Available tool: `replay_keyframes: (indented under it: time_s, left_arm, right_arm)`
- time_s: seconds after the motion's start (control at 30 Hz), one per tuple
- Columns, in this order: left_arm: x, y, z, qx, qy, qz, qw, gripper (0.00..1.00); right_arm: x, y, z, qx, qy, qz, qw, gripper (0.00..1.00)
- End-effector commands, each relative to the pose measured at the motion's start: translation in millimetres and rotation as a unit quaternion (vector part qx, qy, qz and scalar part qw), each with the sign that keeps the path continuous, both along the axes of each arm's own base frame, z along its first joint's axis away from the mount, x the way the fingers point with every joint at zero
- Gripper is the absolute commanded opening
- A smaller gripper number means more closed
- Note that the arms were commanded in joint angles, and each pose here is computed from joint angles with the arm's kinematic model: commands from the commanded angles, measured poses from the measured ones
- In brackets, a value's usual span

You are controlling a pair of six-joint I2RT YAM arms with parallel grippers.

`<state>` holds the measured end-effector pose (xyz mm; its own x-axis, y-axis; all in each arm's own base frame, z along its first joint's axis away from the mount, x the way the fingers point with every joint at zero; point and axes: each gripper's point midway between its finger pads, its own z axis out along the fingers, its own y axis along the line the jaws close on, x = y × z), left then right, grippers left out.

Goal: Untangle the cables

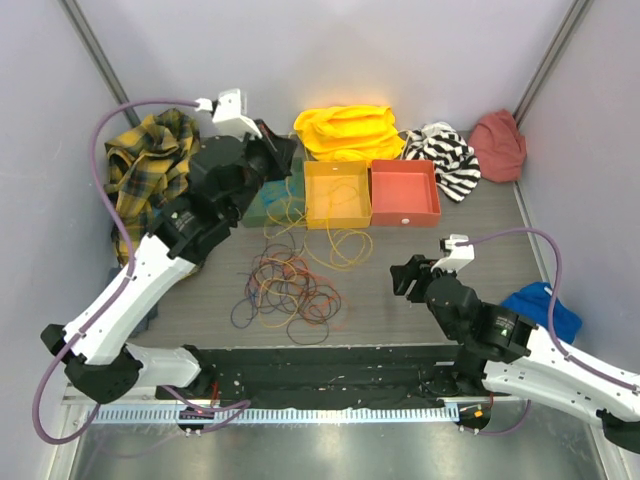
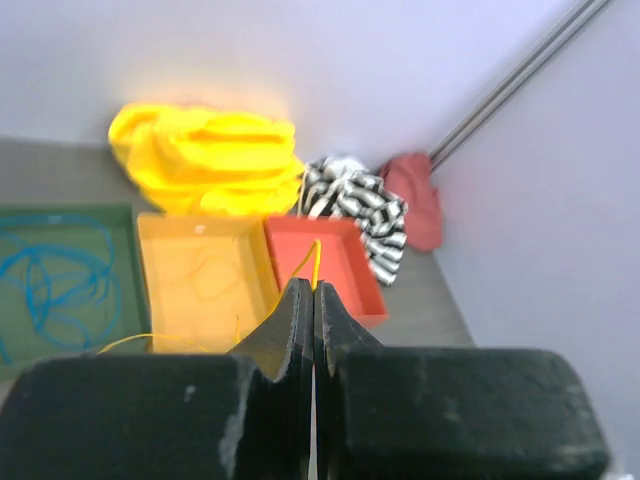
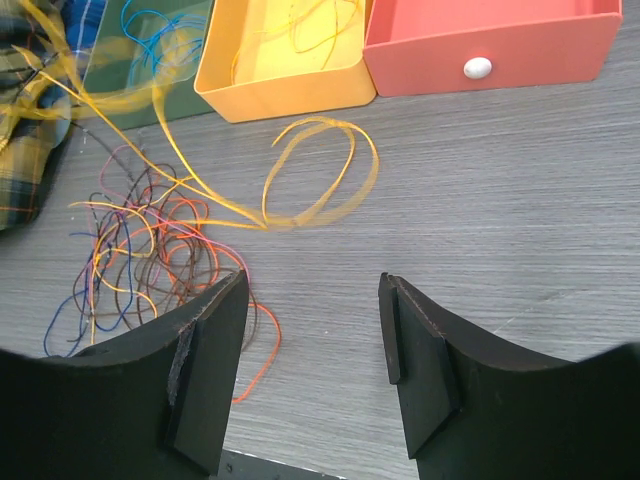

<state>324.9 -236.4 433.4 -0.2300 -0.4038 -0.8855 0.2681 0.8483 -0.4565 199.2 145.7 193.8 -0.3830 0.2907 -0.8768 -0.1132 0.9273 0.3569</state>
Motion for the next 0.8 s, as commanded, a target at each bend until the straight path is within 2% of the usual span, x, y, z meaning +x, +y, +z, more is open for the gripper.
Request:
replay_keyframes:
  time_s: [0.0,0.17,0.3,0.5,0.63,0.67,0.73,0.77]
  left_arm:
    - [1.6,-15.7,40.3,-0.005,-0.046,-0.034,0.998,0.0]
    - [-12.8,-33.5,91.8,-0.029,-0.087,-0.087,0.992,0.0]
    - [-44.9,-54.3,99.5,-0.027,-0.092,-0.138,0.986,0.0]
    - [-92.5,-62.7,101.8,-0.038,-0.094,-0.199,0.975,0.0]
    - [-83.6,-68.4,60.7,0.026,-0.042,-0.191,0.98,0.0]
    - [-89.0,-77.6,44.3,0.043,-0.015,-0.218,0.975,0.0]
    - [-105.5,-84.8,46.1,0.029,-0.026,-0.249,0.968,0.0]
    - [-121.5,-76.5,80.7,-0.006,-0.082,-0.245,0.966,0.0]
  right_arm:
    - [5.3,3.0,30.9,0.039,-0.029,-0.009,0.999,0.62]
    - [2.9,-0.6,34.2,0.043,-0.027,-0.01,0.999,0.62]
    - [0.7,-8.9,36.4,0.044,-0.033,-0.017,0.998,0.62]
    - [-2.6,-4.3,24.6,0.046,-0.021,-0.003,0.999,0.62]
    - [-3.4,9.2,6.0,0.039,0.001,0.016,0.999,0.63]
    - [-3.5,12.3,0.4,0.036,0.006,0.02,0.999,0.64]
    - [-4.4,16.2,-5.3,0.033,0.017,0.025,0.999,0.65]
    - [-4.9,16.0,-8.8,0.03,0.021,0.025,0.999,0.65]
